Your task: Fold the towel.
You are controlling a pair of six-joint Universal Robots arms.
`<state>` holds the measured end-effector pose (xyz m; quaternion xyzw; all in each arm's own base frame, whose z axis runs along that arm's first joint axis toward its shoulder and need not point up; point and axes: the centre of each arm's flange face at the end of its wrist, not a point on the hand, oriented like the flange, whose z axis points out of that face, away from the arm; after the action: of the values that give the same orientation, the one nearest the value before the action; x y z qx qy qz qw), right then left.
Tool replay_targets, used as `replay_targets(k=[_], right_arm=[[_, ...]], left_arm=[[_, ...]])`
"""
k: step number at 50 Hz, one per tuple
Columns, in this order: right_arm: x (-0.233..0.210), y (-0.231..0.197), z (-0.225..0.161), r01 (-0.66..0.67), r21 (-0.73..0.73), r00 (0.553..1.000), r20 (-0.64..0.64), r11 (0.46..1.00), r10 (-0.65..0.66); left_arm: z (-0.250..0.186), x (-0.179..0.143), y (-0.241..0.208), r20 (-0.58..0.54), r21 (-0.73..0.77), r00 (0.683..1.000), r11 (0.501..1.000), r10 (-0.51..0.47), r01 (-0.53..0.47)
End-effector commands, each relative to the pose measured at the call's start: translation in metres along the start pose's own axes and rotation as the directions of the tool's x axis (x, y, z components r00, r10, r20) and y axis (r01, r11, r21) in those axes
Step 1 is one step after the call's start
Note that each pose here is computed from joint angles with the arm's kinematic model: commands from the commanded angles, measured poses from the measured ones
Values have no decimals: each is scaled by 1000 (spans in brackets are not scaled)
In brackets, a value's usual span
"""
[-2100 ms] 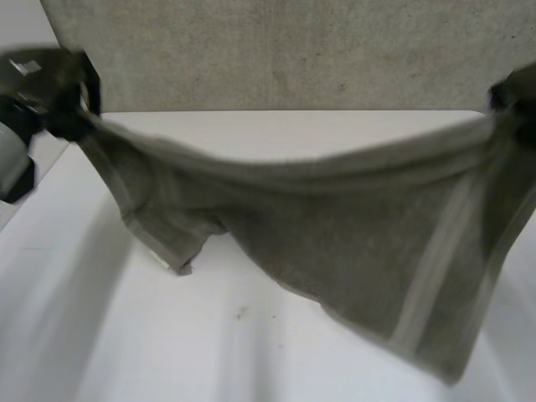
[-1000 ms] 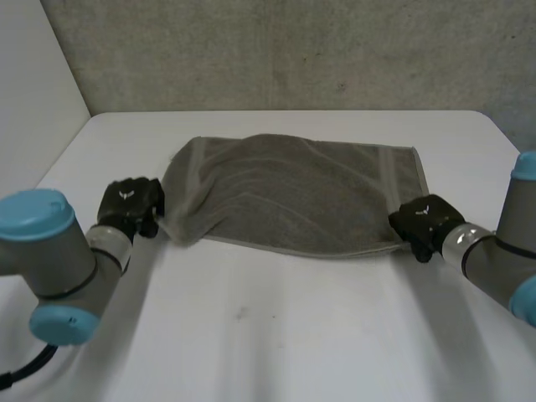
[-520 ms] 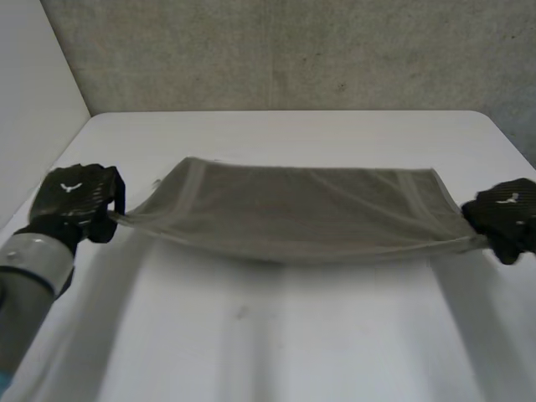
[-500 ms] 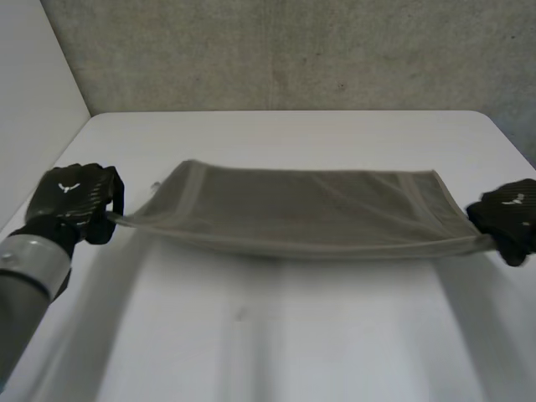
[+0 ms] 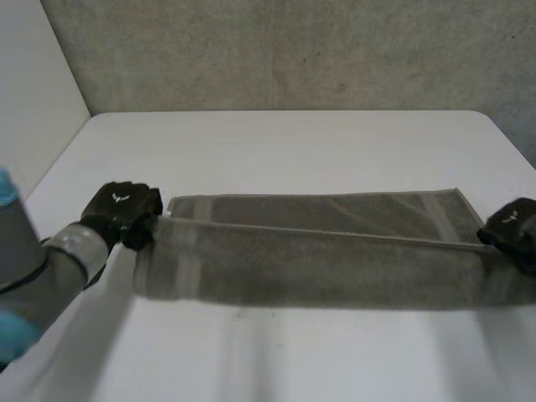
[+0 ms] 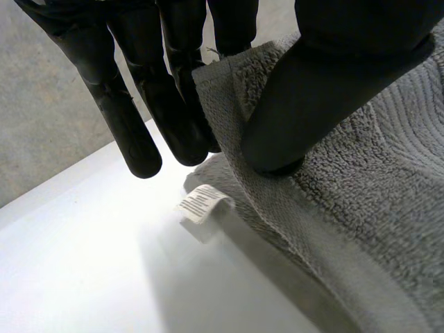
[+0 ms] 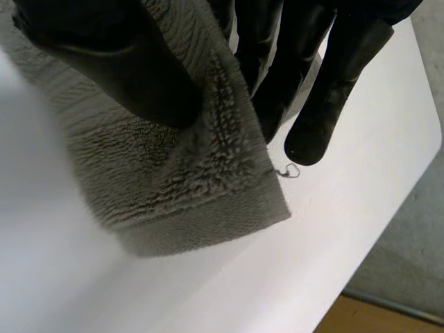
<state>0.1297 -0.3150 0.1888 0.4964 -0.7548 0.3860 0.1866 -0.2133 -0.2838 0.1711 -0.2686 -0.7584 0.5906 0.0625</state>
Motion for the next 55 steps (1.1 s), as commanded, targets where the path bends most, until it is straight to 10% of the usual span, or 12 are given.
replay_targets(k=[1,7,9,11,17,29,44,55], right_arm=[[36,-59,31,12,126,983,-184,992,11],[133,-148,-4,-2,542,805,-497,840,323],[174,-175,-40,53,715,680,-537,697,499],[184,-181,-54,79,763,642,-531,642,553],[188,-185,-72,82,796,628,-509,600,589],[96,-148,-13,-137,668,855,-292,731,428],[-42,-66,67,-178,409,975,-49,895,216],[-6,-37,-33,-93,246,991,-75,965,114]], left_arm=[[59,-29,-59,117,174,992,982,48,-68],[60,-60,-193,280,546,959,827,-34,-130],[50,-71,-225,308,637,946,760,-97,-130],[30,-86,-269,326,772,920,623,-216,-127],[20,-93,-284,326,831,900,541,-291,-126],[65,-65,-125,321,500,919,865,-231,43],[59,-10,14,141,278,979,955,-148,104],[-19,-34,14,232,40,971,998,-52,44]])
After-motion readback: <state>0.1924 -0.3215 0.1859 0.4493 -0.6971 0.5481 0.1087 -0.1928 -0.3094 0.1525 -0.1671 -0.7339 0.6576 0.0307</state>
